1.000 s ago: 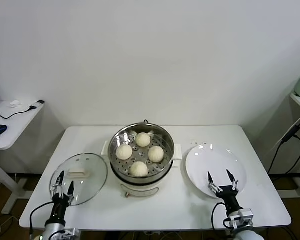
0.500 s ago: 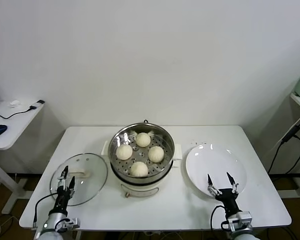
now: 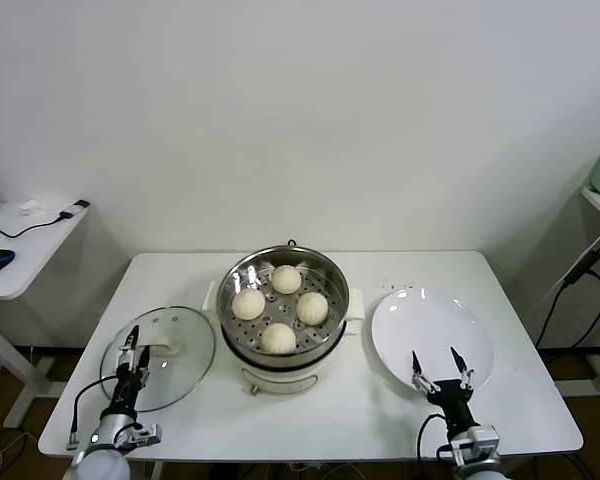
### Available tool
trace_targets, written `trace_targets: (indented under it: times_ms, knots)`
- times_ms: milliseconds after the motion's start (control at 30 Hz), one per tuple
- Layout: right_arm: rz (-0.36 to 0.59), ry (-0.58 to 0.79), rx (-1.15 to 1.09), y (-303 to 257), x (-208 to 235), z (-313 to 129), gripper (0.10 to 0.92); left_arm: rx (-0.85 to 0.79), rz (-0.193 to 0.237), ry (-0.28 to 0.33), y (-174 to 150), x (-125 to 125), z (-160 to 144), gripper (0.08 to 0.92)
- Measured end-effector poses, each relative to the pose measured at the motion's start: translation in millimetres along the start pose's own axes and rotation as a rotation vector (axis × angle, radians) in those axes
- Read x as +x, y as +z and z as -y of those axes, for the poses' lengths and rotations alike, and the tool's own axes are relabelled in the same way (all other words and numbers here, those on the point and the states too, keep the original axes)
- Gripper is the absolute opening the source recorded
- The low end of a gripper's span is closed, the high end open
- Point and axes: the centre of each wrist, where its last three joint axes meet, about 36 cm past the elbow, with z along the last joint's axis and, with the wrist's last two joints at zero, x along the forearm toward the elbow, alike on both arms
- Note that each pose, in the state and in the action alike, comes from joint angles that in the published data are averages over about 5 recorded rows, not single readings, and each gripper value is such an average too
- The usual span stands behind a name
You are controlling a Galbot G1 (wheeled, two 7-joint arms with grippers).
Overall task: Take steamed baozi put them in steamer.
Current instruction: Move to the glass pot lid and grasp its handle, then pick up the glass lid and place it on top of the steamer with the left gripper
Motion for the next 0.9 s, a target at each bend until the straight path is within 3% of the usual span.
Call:
trace_targets:
  times_ms: [633, 733, 900]
  knots:
    - [-0.01, -0.01, 0.002, 2.8, 5.1, -8.1, 0.823, 0.02, -0.007, 0.016, -9.0, -6.0, 12.2, 0.195]
    - [-0.007, -0.011, 0.001, 2.5, 6.1, -9.8, 0.823, 0.024, -0.009, 0.012, -9.6, -6.2, 11.5, 0.14]
    - [-0.003, -0.012, -0.002, 2.9, 8.6, -11.1, 0.823, 0.035, -0.015, 0.0, -7.4, -4.4, 5.4, 0.131]
